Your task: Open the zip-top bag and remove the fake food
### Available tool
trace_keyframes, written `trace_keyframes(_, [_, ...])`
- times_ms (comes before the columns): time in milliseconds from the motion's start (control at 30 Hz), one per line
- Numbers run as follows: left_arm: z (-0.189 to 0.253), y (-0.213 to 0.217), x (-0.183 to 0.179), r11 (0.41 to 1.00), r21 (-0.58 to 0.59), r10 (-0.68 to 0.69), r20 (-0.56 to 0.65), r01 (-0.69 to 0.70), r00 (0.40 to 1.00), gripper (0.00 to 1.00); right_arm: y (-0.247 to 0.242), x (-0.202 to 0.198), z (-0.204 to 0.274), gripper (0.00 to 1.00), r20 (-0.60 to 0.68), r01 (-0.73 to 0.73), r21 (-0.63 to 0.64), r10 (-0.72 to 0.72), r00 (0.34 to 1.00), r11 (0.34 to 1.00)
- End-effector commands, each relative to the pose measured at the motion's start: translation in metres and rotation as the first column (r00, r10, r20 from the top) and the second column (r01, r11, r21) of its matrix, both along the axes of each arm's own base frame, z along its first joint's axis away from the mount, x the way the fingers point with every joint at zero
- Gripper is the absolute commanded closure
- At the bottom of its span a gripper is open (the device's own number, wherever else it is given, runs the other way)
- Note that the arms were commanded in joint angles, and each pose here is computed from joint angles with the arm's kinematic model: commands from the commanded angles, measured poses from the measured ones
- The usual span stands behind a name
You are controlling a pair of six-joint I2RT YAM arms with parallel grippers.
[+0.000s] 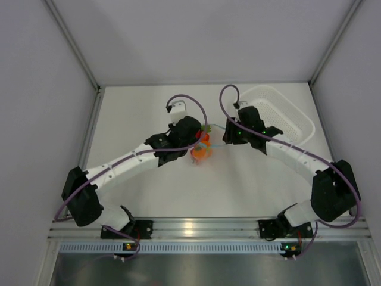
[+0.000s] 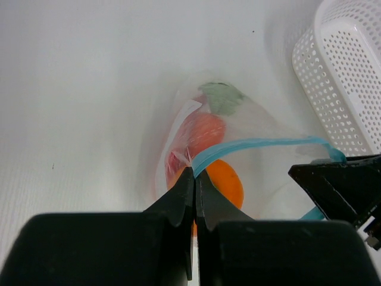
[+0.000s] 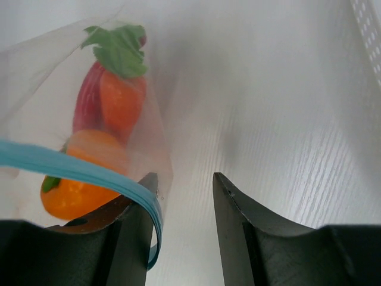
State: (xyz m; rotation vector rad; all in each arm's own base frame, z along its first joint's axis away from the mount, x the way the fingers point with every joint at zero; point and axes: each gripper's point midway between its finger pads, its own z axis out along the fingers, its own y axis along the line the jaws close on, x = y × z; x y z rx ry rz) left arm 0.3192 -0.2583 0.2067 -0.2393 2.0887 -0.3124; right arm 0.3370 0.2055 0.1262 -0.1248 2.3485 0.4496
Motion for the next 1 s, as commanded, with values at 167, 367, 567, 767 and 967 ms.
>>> trace_keyframes(167, [0.009,-0.014,0.011,0.997,-0.063,0.045,0.006,-0.044,0.999,1.0,0.033,-0.021,0.087,0.54,0.133,-0.129,0.058,0.12,0.984,0.99])
trace_keyframes(367, [0.009,-0.018,0.01,0.991,-0.111,0.079,-0.003,-0.079,0.997,1.0,0.046,-0.032,0.118,0.54,0.201,-0.133,0.08,0.115,0.973,0.988])
trace_keyframes(567, [0.01,-0.013,0.009,0.968,-0.196,0.155,-0.012,-0.154,0.988,1.0,0.075,-0.034,0.115,0.55,0.19,-0.125,0.224,0.082,0.978,0.967])
trace_keyframes(767, [0.009,-0.004,0.0,0.929,-0.285,0.239,-0.022,-0.235,0.971,1.0,0.098,-0.02,0.082,0.56,0.085,-0.044,0.304,0.019,0.996,0.952])
trace_keyframes(967, [0.002,0.01,-0.005,0.896,-0.323,0.316,-0.019,-0.304,0.949,1.0,0.12,-0.021,0.05,0.54,-0.001,0.023,0.337,-0.024,1.0,0.941])
